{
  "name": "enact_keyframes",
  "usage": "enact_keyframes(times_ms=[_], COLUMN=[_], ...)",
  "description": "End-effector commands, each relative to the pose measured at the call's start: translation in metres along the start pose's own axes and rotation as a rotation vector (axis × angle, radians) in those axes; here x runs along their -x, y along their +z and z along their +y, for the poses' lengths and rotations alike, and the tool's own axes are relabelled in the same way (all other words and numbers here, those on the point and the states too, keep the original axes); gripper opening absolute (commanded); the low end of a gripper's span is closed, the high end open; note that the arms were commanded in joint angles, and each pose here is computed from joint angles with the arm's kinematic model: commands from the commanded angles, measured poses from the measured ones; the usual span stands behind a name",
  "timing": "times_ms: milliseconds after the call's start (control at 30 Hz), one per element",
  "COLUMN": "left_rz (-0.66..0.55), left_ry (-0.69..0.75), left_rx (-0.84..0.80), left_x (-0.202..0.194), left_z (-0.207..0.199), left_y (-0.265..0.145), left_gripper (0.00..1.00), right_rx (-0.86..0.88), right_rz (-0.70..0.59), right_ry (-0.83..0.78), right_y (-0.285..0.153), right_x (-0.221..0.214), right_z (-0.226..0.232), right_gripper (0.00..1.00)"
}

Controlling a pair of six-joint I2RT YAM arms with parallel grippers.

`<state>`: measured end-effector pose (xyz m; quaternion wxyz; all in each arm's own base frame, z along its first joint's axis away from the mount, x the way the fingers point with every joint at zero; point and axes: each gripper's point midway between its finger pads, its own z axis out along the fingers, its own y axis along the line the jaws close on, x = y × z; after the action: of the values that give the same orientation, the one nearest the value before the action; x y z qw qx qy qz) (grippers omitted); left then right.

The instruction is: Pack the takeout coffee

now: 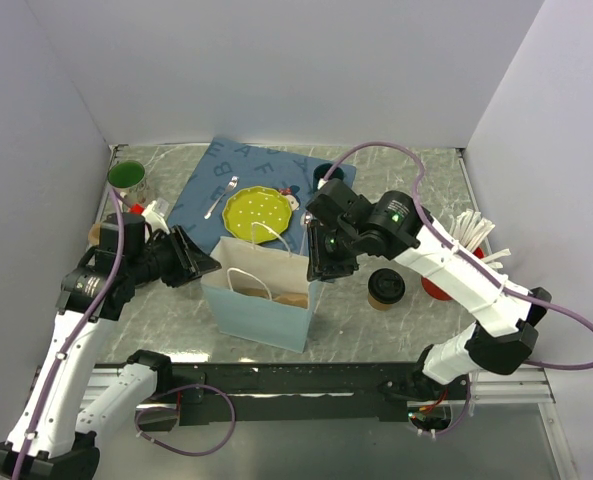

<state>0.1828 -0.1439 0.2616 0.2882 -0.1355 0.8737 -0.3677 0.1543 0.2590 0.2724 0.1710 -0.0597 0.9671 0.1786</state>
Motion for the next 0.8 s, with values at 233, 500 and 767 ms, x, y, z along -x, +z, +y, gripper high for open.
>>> enact_keyframes(times_ms=[233,500,767], left_rz=[0.010,-0.017,0.007], left_ry=[-0.057,0.029,0.047], left_rx=[-0.021,0.129,0.183], left_x=[-0.003,0.015,0.018], left_z=[-0.011,-0.001,0.004], left_y=[-0.009,-0.023,-0.022], left_gripper=[0.60,0.69,0.66], right_rx=[-0.181,-0.184,-0.177], right_rz=[-0.015,0.034,-0.039], right_ry=[-0.135,-0.129,-0.148], right_y=[-0.025,-0.008,-0.027], right_x=[0.019,-0.011,0.019], right_z=[-0.046,-0.061,-0.047], right_gripper=[0.00,0.00,0.25])
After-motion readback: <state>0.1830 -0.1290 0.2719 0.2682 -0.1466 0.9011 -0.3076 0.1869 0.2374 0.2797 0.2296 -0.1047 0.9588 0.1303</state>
